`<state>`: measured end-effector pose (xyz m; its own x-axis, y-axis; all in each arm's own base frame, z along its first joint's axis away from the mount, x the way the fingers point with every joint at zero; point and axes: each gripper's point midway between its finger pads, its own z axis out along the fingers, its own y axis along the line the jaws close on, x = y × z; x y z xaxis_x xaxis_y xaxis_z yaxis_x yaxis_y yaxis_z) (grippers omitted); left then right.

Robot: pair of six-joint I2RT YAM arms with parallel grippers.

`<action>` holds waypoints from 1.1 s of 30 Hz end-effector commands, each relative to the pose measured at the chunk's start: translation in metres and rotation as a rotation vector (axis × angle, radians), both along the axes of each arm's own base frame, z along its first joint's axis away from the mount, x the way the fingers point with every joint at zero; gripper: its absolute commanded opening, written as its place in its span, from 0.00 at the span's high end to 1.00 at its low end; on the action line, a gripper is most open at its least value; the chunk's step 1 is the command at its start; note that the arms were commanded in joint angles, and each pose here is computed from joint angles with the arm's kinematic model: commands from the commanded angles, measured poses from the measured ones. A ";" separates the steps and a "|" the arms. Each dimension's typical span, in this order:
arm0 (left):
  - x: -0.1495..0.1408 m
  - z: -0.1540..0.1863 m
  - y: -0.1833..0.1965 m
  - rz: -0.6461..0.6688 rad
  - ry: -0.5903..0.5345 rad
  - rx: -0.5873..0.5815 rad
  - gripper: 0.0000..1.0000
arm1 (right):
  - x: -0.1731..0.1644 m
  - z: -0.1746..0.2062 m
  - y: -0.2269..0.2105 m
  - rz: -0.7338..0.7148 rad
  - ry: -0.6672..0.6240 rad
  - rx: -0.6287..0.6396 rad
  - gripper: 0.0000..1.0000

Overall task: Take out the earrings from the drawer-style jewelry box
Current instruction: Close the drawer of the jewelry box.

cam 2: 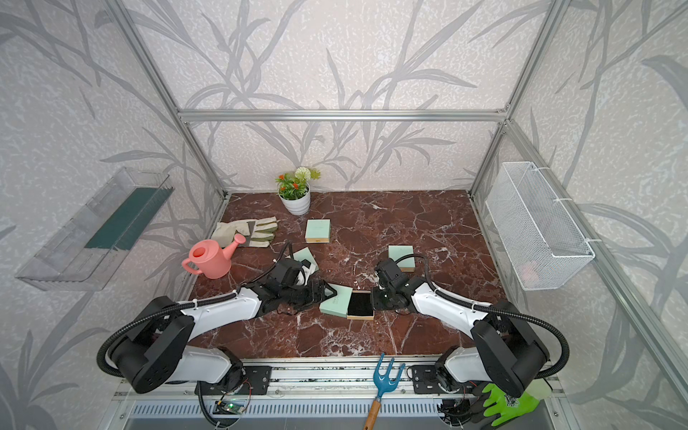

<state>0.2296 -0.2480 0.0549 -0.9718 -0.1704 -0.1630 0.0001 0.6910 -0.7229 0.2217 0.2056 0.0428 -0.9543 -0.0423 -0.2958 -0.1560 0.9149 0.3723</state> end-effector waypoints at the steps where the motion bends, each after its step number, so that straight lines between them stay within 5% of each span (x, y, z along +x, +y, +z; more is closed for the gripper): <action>1: -0.003 -0.001 -0.001 -0.012 -0.001 -0.019 0.10 | 0.007 0.004 -0.001 -0.032 -0.005 -0.022 0.86; 33: -0.018 0.003 -0.016 -0.071 -0.001 -0.068 0.10 | 0.012 0.000 -0.012 -0.165 -0.010 -0.141 1.00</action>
